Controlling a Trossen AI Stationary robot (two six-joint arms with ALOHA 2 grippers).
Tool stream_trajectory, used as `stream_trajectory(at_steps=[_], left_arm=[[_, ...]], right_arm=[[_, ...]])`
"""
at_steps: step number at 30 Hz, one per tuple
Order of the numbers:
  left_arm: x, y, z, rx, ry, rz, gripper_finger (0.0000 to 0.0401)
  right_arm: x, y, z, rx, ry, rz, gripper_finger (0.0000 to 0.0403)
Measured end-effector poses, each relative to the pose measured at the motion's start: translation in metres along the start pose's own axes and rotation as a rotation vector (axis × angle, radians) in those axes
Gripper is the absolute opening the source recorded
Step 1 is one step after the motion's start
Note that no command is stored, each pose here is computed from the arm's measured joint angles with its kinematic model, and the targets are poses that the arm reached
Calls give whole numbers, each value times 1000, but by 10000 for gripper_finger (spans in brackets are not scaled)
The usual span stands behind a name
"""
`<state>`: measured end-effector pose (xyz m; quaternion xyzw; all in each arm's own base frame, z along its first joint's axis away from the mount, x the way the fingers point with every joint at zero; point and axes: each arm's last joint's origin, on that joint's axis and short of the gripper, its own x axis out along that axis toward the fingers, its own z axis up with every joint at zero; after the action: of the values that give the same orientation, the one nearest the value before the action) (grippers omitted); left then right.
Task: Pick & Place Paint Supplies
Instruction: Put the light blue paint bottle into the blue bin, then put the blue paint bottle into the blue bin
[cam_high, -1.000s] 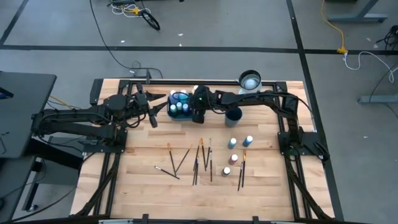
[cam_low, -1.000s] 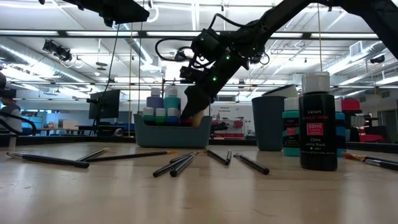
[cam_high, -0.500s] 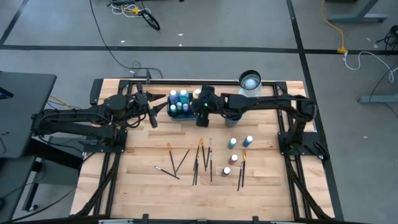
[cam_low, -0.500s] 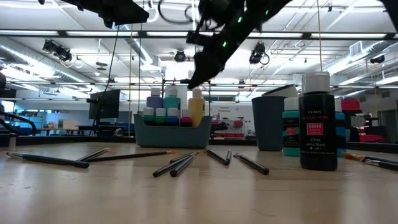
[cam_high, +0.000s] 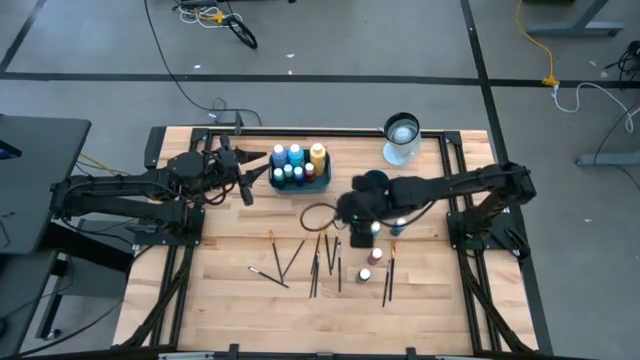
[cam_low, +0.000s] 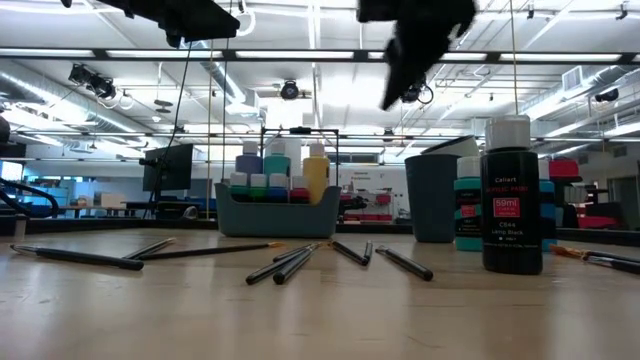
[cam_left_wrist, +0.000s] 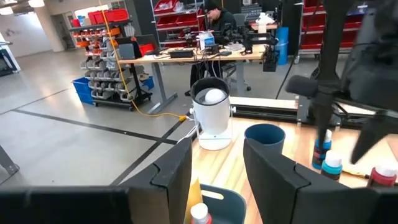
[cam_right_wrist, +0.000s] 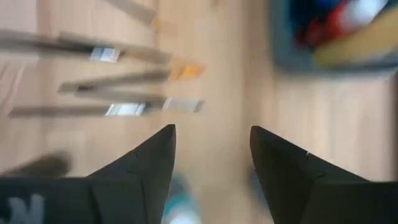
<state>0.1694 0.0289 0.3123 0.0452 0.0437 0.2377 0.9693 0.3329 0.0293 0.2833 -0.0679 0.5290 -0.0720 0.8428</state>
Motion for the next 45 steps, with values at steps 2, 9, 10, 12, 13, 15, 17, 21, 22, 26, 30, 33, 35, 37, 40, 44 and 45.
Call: stream_trajectory(at_steps=[2,9,10,12,13,15,17,21,22,26,30,33,35,37,40,44,45], left_arm=[[0,0,0,-1,0,0,153],[0,0,0,-29,-1,0,153],[0,0,0,-37,-1,0,153],[0,0,0,-45,-2,0,153],[0,0,0,-46,-2,0,153],[0,0,0,-46,-2,0,153],[0,0,0,-46,-2,0,153],[0,0,0,-45,-2,0,153],[0,0,0,-45,-2,0,153],[0,0,0,-44,-1,0,153],[0,0,0,-41,-1,0,153],[0,0,0,-40,-1,0,153],[0,0,0,-40,-1,0,153],[0,0,0,-43,-1,0,153],[0,0,0,-43,-1,0,153],[0,0,0,-39,0,0,153],[0,0,0,-39,0,0,153]], right_arm=[[-2,7,-8,34,72,32,215],[0,22,-25,132,230,67,226],[4,23,-29,142,248,68,226],[12,24,-37,159,288,57,226],[16,23,-40,165,296,57,226],[26,23,-47,170,308,52,225],[30,20,-50,173,306,39,224],[35,14,-48,188,275,27,222],[36,13,-47,194,267,29,222],[37,13,-48,177,283,86,221],[31,13,-44,177,279,121,221],[28,11,-41,150,257,95,221],[28,10,-40,145,254,94,221],[28,10,-40,169,261,113,221],[28,10,-41,240,278,147,221],[27,11,-44,274,325,167,221],[26,10,-46,280,343,161,221]])
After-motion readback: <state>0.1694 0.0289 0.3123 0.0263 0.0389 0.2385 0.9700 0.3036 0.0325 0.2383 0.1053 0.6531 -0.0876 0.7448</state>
